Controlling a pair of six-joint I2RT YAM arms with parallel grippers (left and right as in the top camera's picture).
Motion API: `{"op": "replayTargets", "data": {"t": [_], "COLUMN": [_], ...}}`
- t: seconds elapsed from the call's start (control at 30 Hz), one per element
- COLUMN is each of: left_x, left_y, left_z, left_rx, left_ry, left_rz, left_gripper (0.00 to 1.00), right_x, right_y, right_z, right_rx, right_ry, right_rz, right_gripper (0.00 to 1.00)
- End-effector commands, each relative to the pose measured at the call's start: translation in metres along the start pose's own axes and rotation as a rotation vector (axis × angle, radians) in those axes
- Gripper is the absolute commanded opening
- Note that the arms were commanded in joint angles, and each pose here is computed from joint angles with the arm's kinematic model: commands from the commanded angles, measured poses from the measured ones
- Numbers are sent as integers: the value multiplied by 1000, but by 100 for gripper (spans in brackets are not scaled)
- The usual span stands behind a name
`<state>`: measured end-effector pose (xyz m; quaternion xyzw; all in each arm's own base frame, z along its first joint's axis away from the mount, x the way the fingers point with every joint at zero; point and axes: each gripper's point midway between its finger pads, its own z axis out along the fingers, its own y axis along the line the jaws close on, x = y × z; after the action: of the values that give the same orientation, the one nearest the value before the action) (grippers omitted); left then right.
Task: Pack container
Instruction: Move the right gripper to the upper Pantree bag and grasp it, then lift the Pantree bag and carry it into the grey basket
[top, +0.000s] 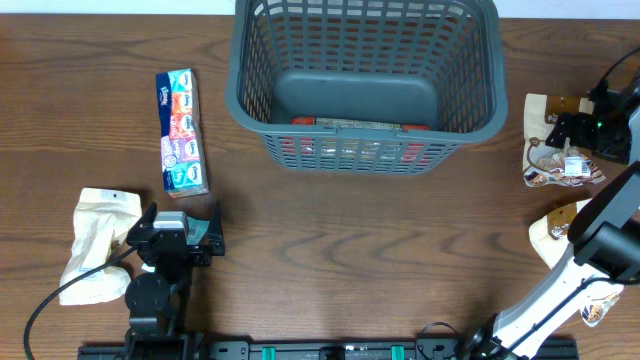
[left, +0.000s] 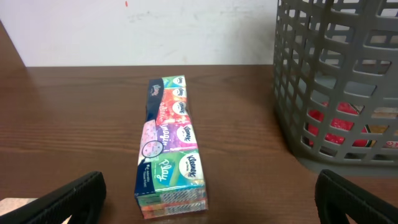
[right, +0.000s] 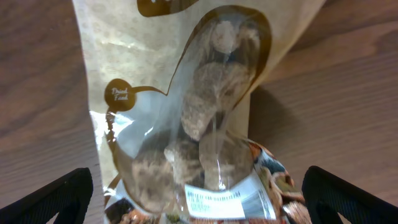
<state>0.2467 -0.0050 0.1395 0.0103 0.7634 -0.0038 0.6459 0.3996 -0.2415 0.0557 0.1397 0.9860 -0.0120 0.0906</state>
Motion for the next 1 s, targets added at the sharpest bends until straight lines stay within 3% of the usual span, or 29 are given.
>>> {"op": "replayTargets", "data": {"t": [0.0,0.5,0.83,0.9,0.97], "left_x": [17,17,17,17,17], "left_y": [1,1,1,1,0], "left_z": [1,1,1,1,1], "left_rx": [-5,-5,-5,-5,-5], "left_ry": [53,52,52,52,52], "left_rz": [-12,-12,-12,-17,-29], "left_gripper": [99,99,98,99,99], "right_x": [4,6,15,17,18], "right_y": [-6,2,13,14,17], "right_z": [18,60,69,68,68], "right_rx": [-12,-69,-125,-127,-131], "right_ry": [22,51,90,99,104], "right_rz": [-10,-10,-1,-3,-5], "right_gripper": [99,97,48,35,8]}}
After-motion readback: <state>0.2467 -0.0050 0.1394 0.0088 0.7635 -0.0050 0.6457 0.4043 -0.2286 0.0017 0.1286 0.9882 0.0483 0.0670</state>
